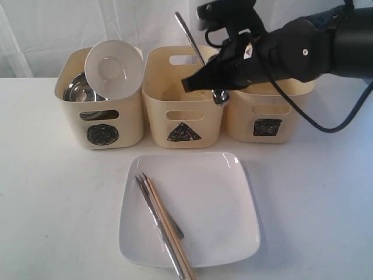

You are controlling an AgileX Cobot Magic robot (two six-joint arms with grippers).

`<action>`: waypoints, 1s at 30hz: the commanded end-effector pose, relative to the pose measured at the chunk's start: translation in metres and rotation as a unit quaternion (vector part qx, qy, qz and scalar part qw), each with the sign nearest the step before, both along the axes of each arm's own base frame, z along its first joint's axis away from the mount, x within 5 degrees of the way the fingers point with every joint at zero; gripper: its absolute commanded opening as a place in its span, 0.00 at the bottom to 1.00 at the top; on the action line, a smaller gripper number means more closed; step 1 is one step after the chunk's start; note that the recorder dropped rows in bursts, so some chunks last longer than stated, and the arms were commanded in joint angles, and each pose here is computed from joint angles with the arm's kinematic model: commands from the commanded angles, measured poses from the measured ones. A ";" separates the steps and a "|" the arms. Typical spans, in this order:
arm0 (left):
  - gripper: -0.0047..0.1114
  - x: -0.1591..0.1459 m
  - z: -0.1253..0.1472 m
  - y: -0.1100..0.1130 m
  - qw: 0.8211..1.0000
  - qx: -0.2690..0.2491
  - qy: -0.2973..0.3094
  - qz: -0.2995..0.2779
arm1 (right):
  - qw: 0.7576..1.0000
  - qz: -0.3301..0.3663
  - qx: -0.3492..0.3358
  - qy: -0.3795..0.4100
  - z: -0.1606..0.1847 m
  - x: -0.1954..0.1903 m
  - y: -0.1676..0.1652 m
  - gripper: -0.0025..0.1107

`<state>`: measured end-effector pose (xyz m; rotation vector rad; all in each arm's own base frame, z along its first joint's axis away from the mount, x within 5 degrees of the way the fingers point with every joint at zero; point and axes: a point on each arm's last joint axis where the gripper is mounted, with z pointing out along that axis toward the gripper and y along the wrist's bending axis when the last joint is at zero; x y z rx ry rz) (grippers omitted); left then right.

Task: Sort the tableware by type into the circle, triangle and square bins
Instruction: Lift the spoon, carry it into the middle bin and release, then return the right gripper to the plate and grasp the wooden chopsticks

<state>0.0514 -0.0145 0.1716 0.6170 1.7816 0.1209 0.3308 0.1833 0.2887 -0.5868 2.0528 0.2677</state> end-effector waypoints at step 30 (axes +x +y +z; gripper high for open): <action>0.04 0.000 -0.001 0.000 1.000 -0.003 -0.001 -0.002 | 0.999 -0.005 0.022 -0.036 -0.016 0.053 0.025 0.30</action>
